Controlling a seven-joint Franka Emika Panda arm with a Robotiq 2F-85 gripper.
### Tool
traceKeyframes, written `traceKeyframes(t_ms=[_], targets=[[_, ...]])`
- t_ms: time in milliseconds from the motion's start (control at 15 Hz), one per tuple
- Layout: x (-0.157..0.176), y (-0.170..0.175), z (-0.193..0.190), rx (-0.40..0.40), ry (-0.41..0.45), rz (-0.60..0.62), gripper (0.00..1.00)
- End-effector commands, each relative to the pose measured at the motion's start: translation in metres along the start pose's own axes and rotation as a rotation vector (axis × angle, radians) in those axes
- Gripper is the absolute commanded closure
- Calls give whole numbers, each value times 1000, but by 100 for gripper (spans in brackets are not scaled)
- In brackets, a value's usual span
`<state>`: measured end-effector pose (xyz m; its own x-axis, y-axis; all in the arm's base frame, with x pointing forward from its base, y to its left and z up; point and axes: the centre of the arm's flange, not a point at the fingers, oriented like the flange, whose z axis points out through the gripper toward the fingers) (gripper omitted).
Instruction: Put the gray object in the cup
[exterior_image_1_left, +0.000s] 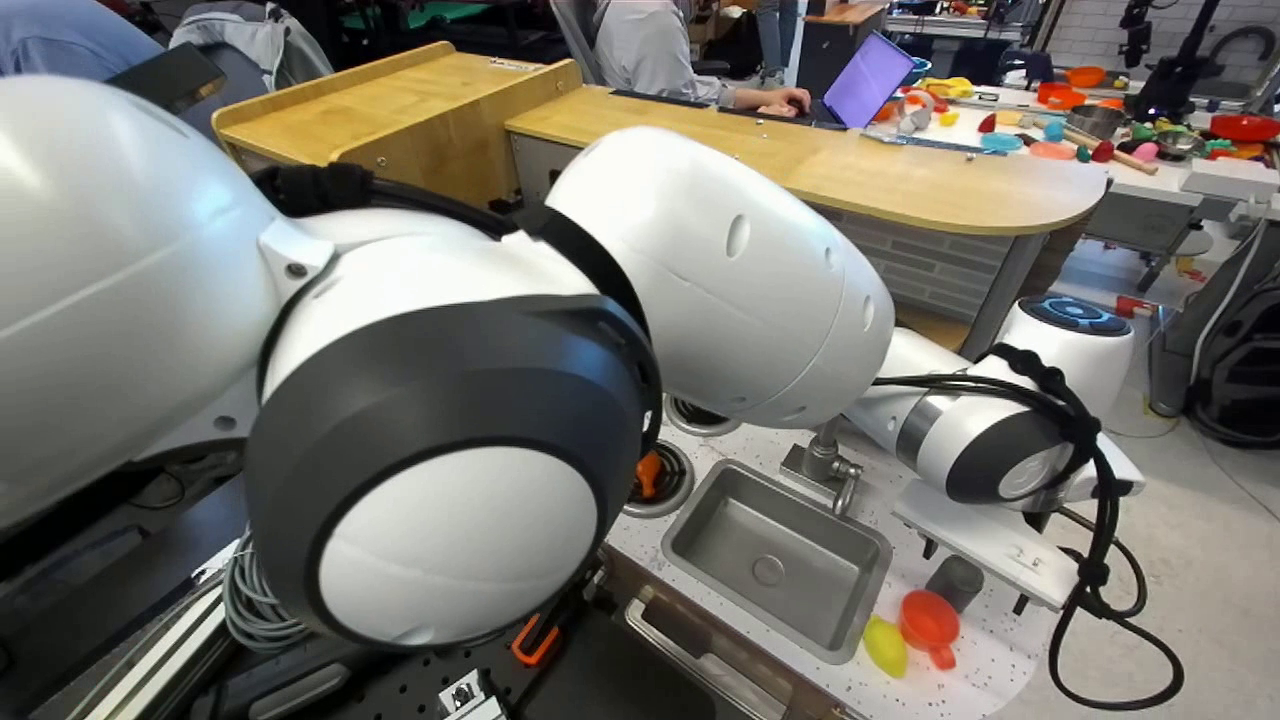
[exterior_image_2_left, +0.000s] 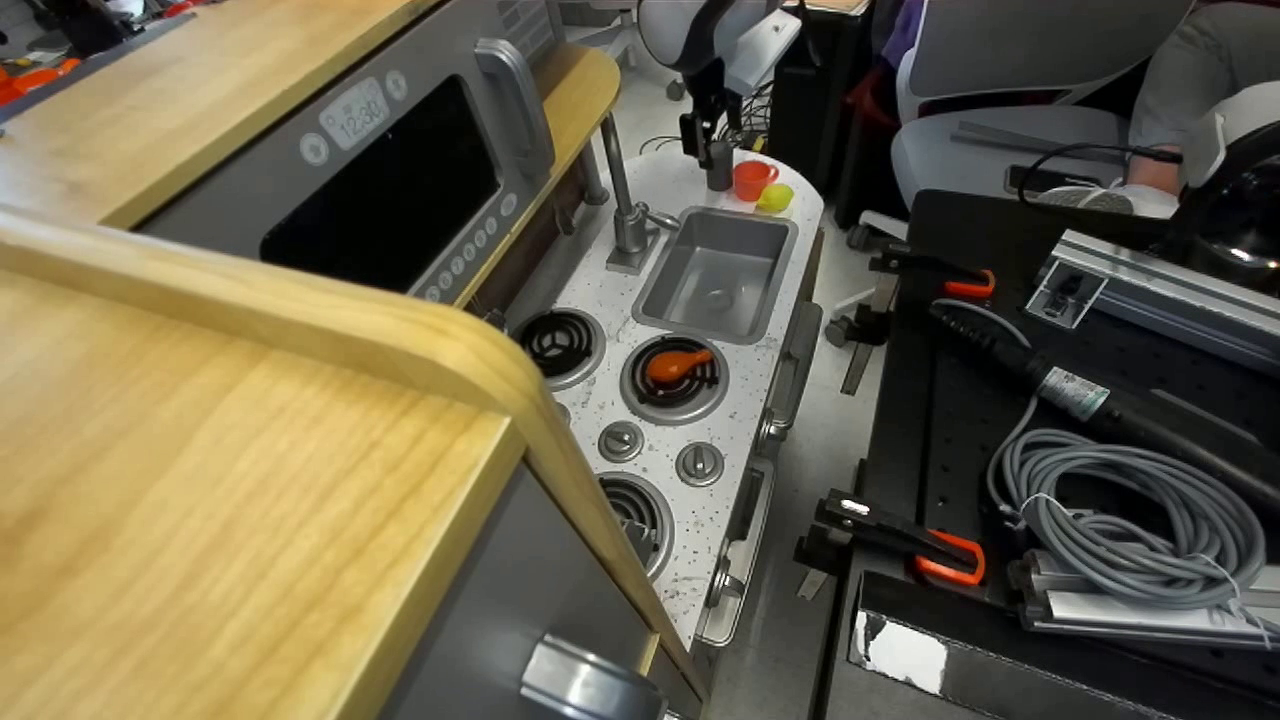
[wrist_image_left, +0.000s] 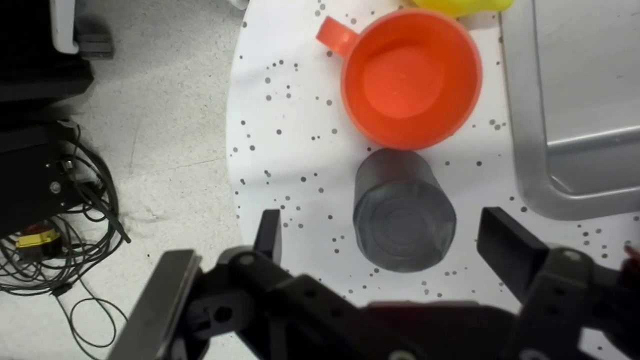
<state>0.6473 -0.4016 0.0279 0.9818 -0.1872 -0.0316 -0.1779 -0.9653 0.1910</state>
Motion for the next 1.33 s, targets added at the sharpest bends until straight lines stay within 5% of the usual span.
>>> traceKeyframes(t_ms=[0, 67, 533, 1267], targets=[[21, 4, 15, -14, 0, -15, 25], [21, 3, 17, -11, 0, -17, 26], [19, 0, 10, -26, 14, -55, 81], [-32, 20, -84, 31, 28, -138, 88]])
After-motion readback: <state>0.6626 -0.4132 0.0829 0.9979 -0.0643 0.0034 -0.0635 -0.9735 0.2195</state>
